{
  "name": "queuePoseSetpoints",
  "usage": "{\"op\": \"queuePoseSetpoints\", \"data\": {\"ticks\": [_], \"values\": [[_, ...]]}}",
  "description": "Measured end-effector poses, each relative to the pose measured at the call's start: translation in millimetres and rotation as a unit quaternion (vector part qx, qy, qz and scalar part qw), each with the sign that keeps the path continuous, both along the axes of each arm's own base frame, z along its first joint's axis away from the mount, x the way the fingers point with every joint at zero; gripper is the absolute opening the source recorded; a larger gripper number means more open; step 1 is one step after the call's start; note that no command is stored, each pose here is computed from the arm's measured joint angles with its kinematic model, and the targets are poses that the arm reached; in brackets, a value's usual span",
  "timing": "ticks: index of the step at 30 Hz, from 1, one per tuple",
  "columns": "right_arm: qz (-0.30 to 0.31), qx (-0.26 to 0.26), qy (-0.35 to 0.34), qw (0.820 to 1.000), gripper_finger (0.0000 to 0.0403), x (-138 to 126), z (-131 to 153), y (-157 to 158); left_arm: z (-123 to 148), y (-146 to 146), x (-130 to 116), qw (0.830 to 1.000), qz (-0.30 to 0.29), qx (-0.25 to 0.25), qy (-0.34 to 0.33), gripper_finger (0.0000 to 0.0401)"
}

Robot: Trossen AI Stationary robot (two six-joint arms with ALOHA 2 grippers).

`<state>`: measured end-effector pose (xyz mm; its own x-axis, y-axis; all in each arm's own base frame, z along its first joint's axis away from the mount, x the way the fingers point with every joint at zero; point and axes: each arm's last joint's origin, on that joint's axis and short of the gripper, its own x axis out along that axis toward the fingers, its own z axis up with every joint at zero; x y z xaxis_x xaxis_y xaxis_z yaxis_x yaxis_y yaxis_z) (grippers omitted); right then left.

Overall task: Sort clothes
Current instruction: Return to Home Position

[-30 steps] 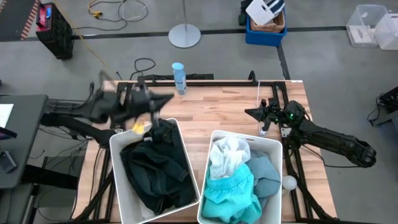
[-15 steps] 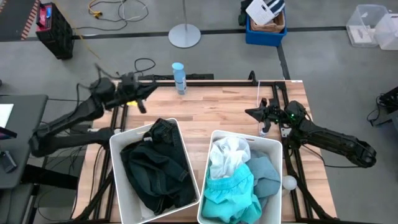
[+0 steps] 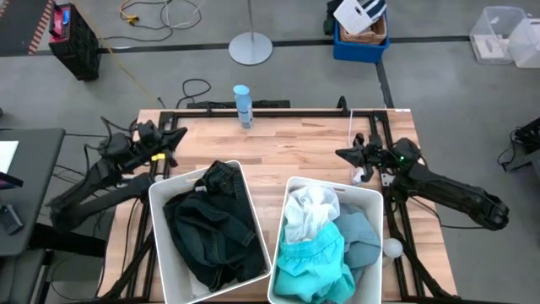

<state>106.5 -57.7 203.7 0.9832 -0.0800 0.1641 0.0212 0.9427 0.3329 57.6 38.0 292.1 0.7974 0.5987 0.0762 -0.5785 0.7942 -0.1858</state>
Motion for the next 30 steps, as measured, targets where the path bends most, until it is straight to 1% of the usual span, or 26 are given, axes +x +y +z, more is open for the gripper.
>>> {"op": "queuePoseSetpoints", "data": {"ticks": [2, 4, 10, 12, 14, 16, 18, 21, 26, 28, 30], "values": [[0.005, -0.014, -0.004, 1.000, 0.0001, -1.0, 1.3, 3.0, -3.7, -2.8, -5.3, 1.000, 0.006, 0.006, -0.004, 0.0000], [0.001, -0.028, 0.009, 1.000, 0.0001, -1.0, -1.1, 4.9, -7.5, -5.0, -10.6, 1.000, 0.021, 0.009, -0.001, 0.0000], [-0.055, -0.045, 0.055, 0.996, 0.0000, -1.4, -10.4, 6.8, -25.3, -8.1, -18.9, 0.999, 0.048, -0.013, 0.013, 0.0000], [-0.062, -0.050, 0.062, 0.995, 0.0000, -1.2, -11.7, 7.6, -29.7, -6.9, -18.5, 0.998, 0.063, -0.020, 0.022, 0.0000], [-0.065, -0.055, 0.059, 0.995, 0.0000, -1.2, -11.1, 8.5, -33.8, -5.5, -16.5, 0.997, 0.066, -0.021, 0.030, 0.0000], [-0.065, -0.061, 0.057, 0.994, 0.0000, -1.2, -11.1, 9.3, -37.7, -3.1, -12.5, 0.998, 0.066, -0.015, 0.019, 0.0000], [-0.069, -0.063, 0.056, 0.994, 0.0000, -1.7, -15.7, 9.6, -47.3, 0.5, -6.2, 0.998, 0.064, -0.010, 0.017, 0.0000], [-0.079, -0.057, 0.060, 0.993, 0.0000, -2.0, -29.0, 9.1, -61.0, 5.7, 2.7, 0.998, 0.062, 0.008, 0.006, 0.0000], [-0.080, -0.052, 0.073, 0.993, 0.0000, -1.8, -31.5, 9.0, -75.0, 10.2, 10.3, 0.997, 0.065, 0.043, -0.004, 0.0000], [-0.079, -0.053, 0.073, 0.993, 0.0000, -1.8, -31.7, 9.0, -82.9, 11.8, 12.8, 0.997, 0.066, 0.042, 0.001, 0.0000], [-0.077, -0.050, 0.079, 0.993, 0.0000, -1.7, -33.0, 9.1, -93.3, 13.4, 15.5, 0.997, 0.065, 0.031, 0.013, 0.0000]]}}
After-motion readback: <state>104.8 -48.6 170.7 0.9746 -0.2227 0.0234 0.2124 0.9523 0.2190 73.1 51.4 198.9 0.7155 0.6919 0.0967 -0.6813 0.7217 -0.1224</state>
